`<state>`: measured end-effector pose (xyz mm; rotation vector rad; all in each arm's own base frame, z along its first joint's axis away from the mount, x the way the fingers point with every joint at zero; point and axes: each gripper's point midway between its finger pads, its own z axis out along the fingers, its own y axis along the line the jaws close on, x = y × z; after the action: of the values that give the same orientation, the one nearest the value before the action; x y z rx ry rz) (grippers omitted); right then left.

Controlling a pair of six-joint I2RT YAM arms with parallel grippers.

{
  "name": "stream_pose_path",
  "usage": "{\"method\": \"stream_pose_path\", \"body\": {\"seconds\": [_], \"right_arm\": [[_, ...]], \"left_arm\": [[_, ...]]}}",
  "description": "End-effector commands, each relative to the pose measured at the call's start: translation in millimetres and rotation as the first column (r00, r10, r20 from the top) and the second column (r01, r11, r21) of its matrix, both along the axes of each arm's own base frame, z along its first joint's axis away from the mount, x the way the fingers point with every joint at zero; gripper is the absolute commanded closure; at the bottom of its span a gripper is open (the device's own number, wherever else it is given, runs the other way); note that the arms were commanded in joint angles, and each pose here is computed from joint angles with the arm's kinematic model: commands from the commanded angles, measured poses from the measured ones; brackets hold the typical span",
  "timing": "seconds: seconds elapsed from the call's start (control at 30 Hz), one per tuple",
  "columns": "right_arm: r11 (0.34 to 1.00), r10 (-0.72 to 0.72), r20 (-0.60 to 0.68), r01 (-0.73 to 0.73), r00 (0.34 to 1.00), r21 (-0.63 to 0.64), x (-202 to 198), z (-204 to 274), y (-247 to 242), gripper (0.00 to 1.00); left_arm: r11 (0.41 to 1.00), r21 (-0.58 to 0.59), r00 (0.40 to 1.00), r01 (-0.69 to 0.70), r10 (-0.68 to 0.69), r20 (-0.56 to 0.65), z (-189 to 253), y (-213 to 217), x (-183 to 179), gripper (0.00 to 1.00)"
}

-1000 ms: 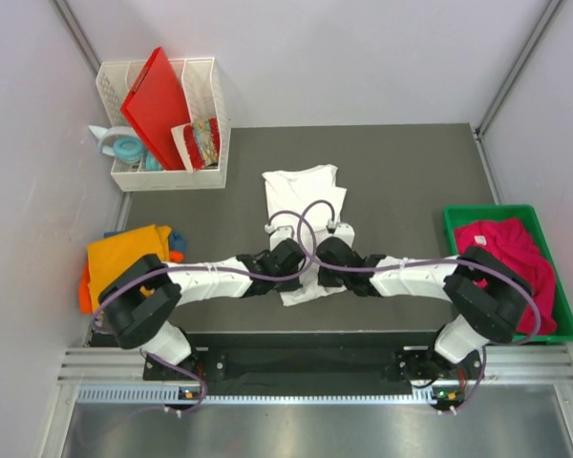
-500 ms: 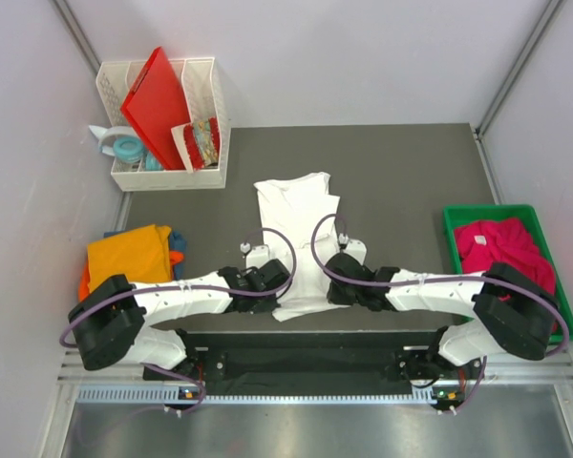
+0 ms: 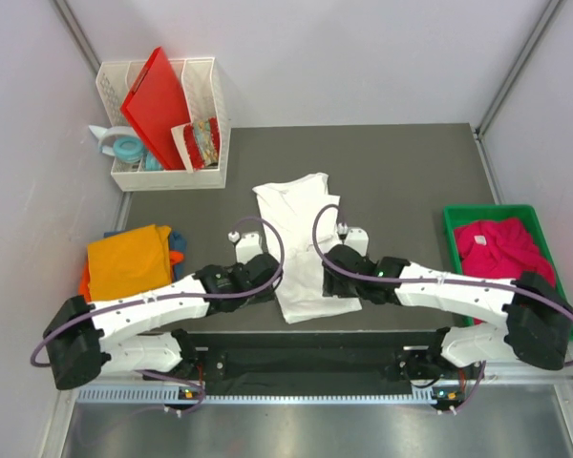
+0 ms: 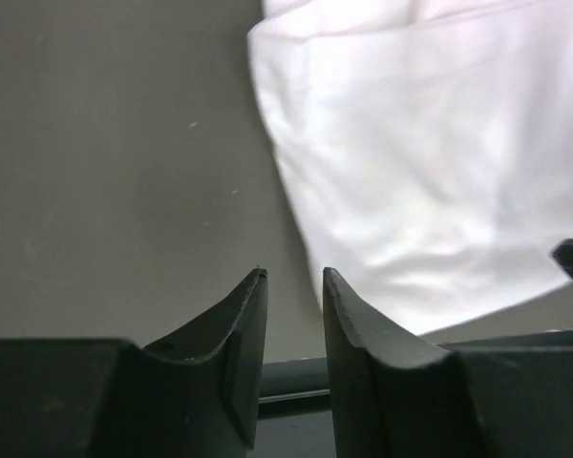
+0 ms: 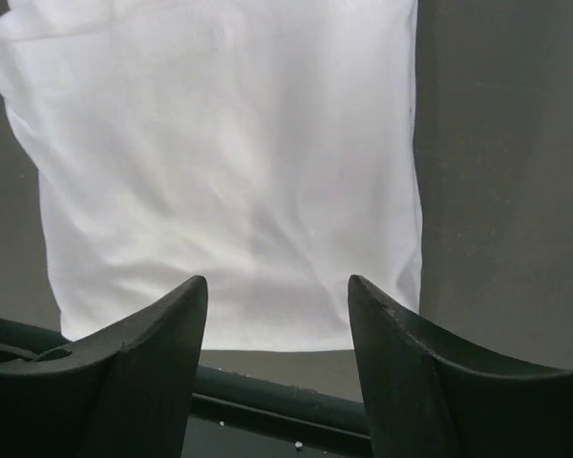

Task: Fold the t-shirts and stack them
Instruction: Fold the folded rectangular tshirt in 1/3 of the way, then grab one side of the 2/3 rectangular tshirt with both arms

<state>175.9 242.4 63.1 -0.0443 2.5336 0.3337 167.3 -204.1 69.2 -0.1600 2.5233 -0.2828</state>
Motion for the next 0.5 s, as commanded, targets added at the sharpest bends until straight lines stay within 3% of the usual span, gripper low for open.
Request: {"method": "stream_pose_path", "body": {"seconds": [0.0,0.23,0.47], "right_arm": [[0.997,-0.003,0.047,0.007,0.999,-0.080,3,19,-26,0.39],[0.993,-0.044,-0.023,0.042,0.999,-0.110,-21,-11,-55,0.38],[0.993,-0.047,-0.050,0.041,0.998,-0.112,-32,-28,-67,0.37]], "left_arm": [[0.998,-0.060,0.999,-0.014,0.017,0.045,20,-10,2,0.65],[0.996,-0.092,1.000,-0.013,0.013,-0.002,0,-26,-23,0.64],[0.996,-0.085,1.000,0.013,-0.011,0.026,-1,-47,-39,0.64]]}}
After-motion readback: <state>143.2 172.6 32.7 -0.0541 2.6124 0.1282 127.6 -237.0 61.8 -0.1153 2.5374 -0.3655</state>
